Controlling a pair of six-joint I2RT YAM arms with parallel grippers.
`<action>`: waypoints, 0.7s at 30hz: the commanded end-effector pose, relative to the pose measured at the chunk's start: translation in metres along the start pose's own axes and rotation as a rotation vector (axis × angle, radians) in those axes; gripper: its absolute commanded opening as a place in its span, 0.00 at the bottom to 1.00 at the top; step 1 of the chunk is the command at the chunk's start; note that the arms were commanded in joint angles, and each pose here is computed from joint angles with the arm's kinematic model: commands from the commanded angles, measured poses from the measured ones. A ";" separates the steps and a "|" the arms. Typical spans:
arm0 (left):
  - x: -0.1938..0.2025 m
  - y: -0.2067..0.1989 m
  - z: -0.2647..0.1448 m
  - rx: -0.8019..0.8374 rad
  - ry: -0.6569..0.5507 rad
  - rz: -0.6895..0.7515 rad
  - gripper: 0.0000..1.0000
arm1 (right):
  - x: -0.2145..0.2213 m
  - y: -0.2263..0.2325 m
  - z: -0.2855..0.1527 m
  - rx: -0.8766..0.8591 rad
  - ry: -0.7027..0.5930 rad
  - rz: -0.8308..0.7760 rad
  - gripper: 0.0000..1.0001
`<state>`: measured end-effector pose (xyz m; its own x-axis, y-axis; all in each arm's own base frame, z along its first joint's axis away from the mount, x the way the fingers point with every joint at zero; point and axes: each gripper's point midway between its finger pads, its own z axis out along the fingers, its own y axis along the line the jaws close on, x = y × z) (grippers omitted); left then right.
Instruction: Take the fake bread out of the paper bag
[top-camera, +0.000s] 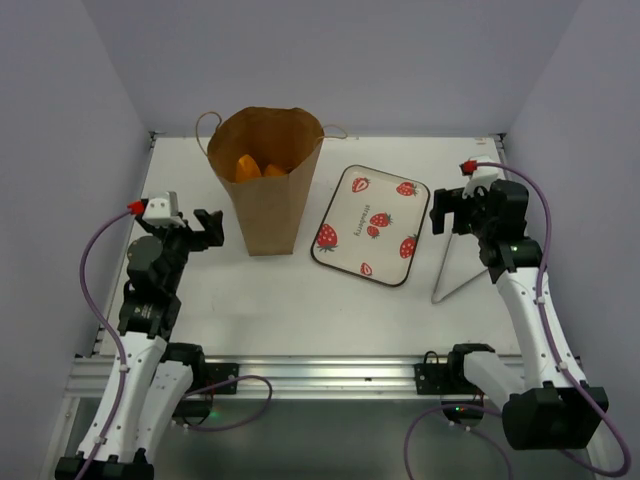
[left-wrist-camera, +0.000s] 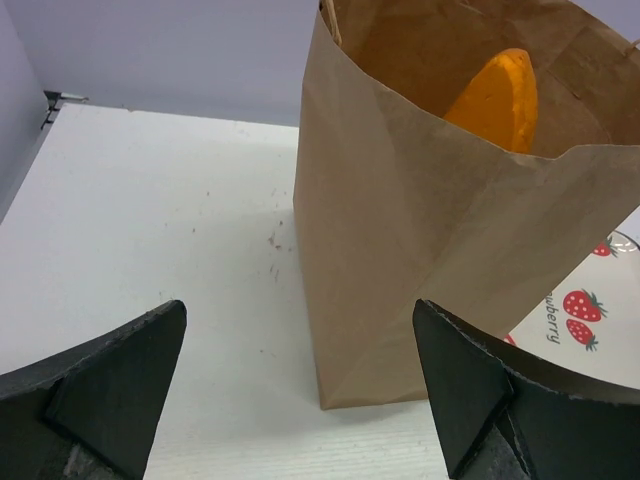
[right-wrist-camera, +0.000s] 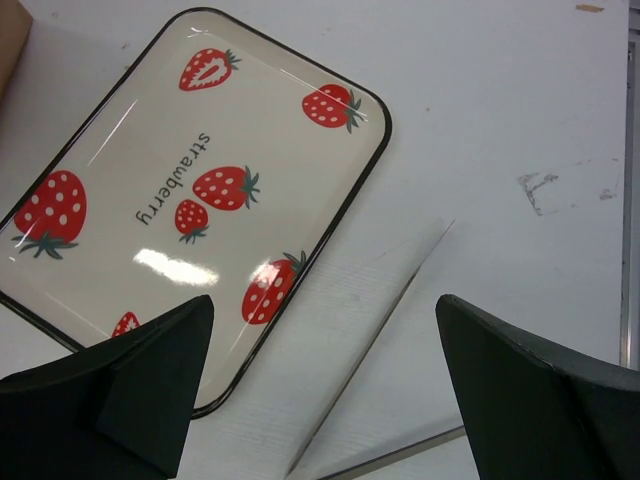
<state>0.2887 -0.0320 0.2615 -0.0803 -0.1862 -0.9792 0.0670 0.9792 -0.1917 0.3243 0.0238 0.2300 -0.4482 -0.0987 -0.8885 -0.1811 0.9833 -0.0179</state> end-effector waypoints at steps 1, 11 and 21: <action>-0.010 0.001 0.001 0.003 -0.048 0.028 1.00 | -0.012 -0.004 -0.004 0.024 -0.049 -0.007 0.99; -0.011 0.001 0.000 0.003 -0.053 0.031 0.99 | 0.006 0.017 0.000 -0.126 -0.003 -0.122 0.99; -0.049 -0.010 -0.014 0.002 -0.054 -0.075 0.99 | 0.012 0.055 -0.005 -0.379 0.018 -0.208 0.99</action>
<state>0.2846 -0.0324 0.2681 -0.0882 -0.2066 -0.9745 0.0631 0.9751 -0.2124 0.3082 0.0613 0.2138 -0.4218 -0.2587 -0.8690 -0.4797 0.8770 -0.0283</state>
